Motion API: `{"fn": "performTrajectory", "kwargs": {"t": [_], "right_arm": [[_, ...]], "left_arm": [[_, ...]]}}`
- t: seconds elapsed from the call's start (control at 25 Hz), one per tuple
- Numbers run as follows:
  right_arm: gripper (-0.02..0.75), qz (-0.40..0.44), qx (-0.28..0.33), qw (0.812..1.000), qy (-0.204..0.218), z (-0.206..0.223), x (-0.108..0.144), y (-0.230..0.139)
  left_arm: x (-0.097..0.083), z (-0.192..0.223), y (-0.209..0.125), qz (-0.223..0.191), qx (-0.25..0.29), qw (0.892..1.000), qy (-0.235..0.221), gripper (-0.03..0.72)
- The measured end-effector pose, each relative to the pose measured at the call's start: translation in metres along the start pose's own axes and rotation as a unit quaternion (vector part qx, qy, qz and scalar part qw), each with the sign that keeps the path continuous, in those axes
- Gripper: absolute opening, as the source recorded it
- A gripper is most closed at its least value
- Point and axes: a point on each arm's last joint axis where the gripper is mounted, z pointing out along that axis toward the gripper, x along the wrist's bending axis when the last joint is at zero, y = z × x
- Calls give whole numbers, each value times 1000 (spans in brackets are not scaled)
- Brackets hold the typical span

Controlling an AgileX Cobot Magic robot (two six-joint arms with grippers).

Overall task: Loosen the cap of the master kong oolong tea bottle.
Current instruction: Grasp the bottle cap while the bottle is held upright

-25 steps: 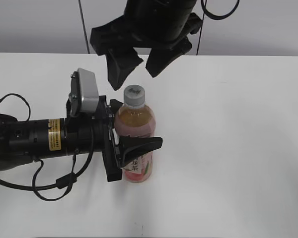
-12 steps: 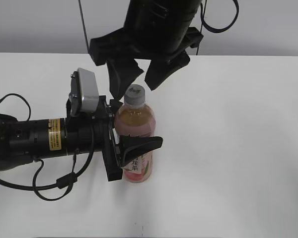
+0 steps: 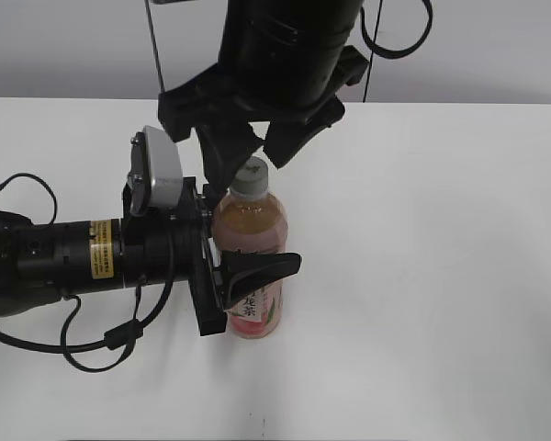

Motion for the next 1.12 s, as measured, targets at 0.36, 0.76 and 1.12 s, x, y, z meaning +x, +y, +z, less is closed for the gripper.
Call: {"fn": "performTrajectory", "kwargs": {"t": [0.36,0.76,1.12], "right_arm": [[465,-4,12,1000,-6,10,1,1],[278,-46,13,999,-12,11,1,1],[278,-220,15,975,-10,11,1,1]], "left_arm": [[0,0,0,0,0,1000,0,440],[0,0,0,0,0,1000,0,440],[0,0,0,0,0,1000,-2,440]]}}
